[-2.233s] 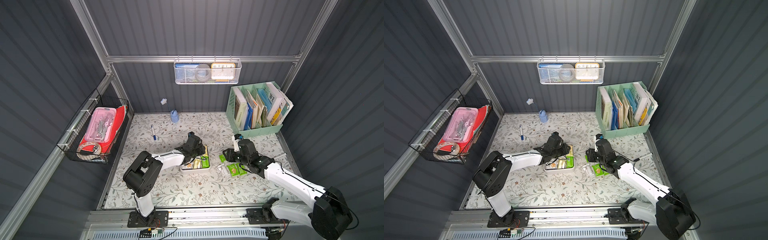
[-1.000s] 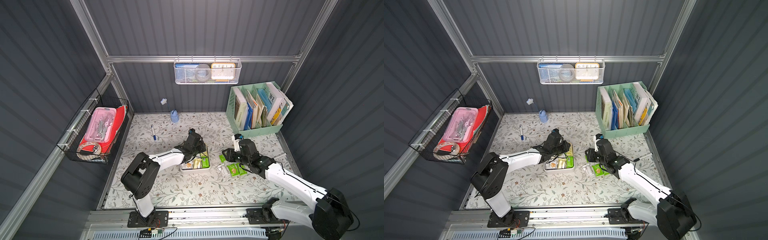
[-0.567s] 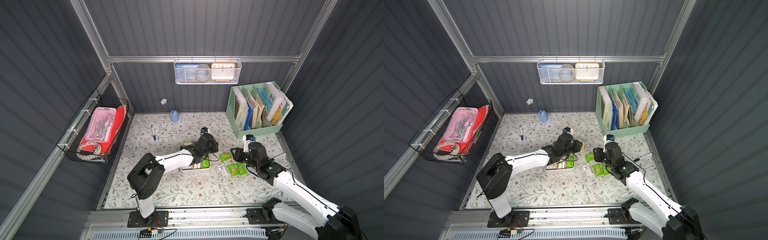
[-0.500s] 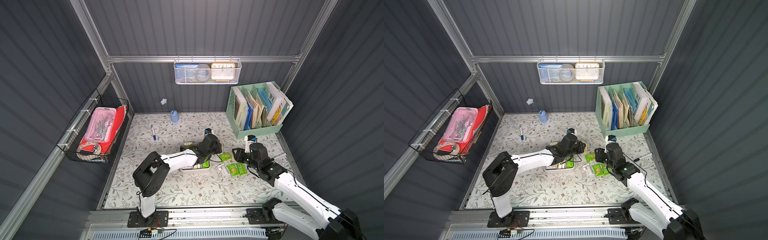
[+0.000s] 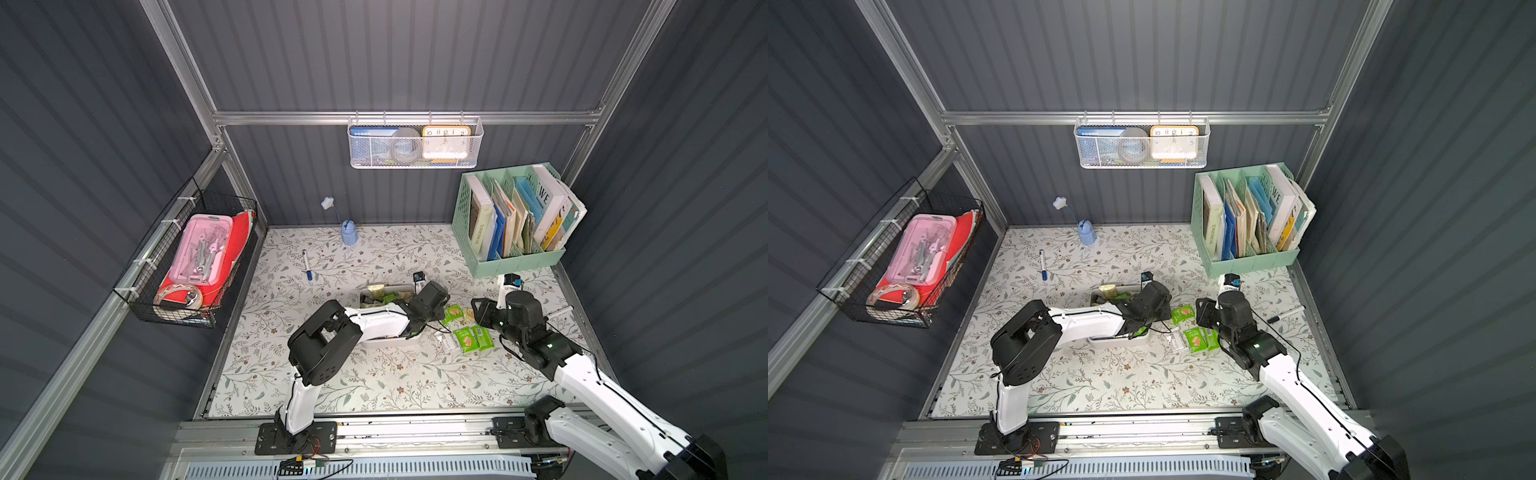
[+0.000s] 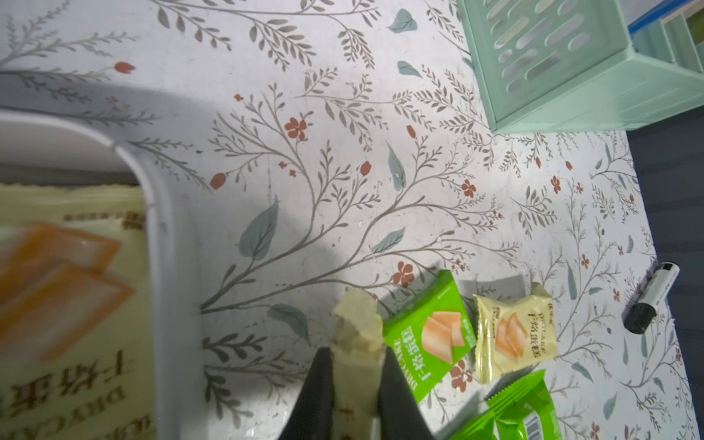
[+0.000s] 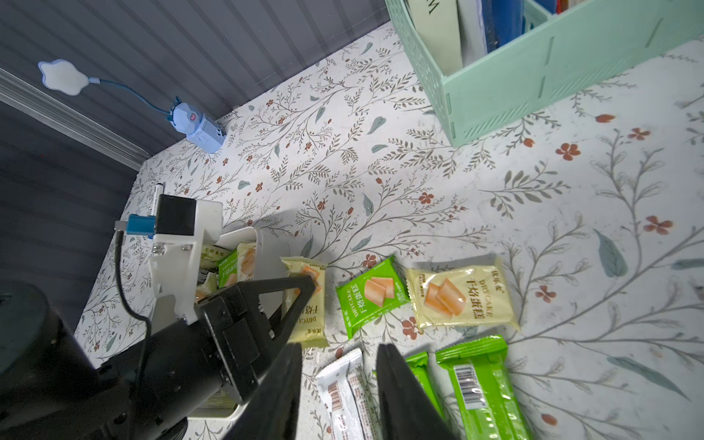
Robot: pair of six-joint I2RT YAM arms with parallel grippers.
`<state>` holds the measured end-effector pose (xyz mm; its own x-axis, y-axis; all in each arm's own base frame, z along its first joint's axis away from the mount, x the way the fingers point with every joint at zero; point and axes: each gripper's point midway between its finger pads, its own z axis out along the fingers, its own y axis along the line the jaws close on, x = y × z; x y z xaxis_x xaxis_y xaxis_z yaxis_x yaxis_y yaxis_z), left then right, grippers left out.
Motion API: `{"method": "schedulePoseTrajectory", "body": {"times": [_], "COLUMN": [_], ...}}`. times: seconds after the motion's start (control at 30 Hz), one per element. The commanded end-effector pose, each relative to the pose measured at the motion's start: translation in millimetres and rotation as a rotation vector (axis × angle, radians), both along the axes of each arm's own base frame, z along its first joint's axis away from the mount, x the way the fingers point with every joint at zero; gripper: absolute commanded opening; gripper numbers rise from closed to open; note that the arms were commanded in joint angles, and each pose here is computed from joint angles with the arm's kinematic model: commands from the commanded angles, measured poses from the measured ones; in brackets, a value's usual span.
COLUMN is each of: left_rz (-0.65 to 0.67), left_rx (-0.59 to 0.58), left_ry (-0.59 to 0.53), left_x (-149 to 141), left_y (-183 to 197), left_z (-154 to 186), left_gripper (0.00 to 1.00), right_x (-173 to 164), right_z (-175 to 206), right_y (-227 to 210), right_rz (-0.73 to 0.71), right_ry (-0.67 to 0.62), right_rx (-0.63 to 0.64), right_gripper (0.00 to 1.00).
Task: Take the cookies out of the storage box
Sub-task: Place the cookie at the center of the board, then pick up the cookie from the storage box.
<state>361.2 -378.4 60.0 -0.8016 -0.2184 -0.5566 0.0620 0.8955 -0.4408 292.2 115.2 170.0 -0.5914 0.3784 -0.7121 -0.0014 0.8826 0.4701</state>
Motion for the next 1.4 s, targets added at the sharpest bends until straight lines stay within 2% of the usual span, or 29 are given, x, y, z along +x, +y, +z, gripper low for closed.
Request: {"method": "schedulePoseTrajectory", "body": {"times": [0.0, 0.07, 0.13, 0.23, 0.3, 0.47, 0.67, 0.8, 0.93, 1.13, 1.37], "left_rz": [0.032, 0.029, 0.035, 0.05, 0.064, 0.089, 0.08, 0.145, 0.233, 0.358, 0.452], "left_rx": [0.044, 0.058, 0.075, 0.1, 0.11, 0.073, -0.168, -0.175, -0.194, -0.234, -0.259], "left_ry": [0.027, 0.037, 0.036, 0.018, 0.003, -0.075, -0.206, -0.258, -0.265, -0.262, -0.224], "left_x": [-3.2, -5.0, -5.4, -4.1, -3.3, -1.2, -8.6, -7.1, -2.2, 1.5, 2.5], "left_y": [9.0, 10.5, 14.7, 21.4, 26.4, 34.3, 32.2, 55.3, 97.8, 169.6, 230.8], "left_z": [-11.4, -15.4, -18.3, -15.7, -10.2, 24.1, 96.5, 122.7, 131.6, 126.5, 104.4], "left_gripper": [0.14, 0.28, 0.38, 0.48, 0.5, 0.51, 0.51, 0.51, 0.5, 0.5, 0.5], "right_x": [1.3, 2.6, 3.3, 4.5, 4.7, 5.9, 8.7, 12.6, 14.7, 22.9, 37.4], "right_z": [-5.7, -5.5, -5.7, -3.9, -3.7, -0.3, 9.6, 14.3, 11.9, 3.1, -11.0], "right_y": [0.5, 1.2, 2.4, 3.4, 3.9, 10.6, 40.6, 70.3, 106.6, 156.4, 210.2], "right_rz": [-0.006, -0.005, -0.001, 0.004, 0.005, 0.041, 0.172, 0.281, 0.41, 0.53, 0.705], "right_ry": [0.015, 0.014, 0.015, 0.015, 0.017, 0.01, 0.046, 0.068, 0.088, 0.103, 0.023], "right_rx": [0.014, 0.018, 0.018, 0.016, 0.018, 0.024, 0.073, 0.078, 0.015, -0.032, -0.163], "right_gripper": [0.38, 0.38, 0.38, 0.37, 0.37, 0.37, 0.36, 0.36, 0.37, 0.41, 0.49]}}
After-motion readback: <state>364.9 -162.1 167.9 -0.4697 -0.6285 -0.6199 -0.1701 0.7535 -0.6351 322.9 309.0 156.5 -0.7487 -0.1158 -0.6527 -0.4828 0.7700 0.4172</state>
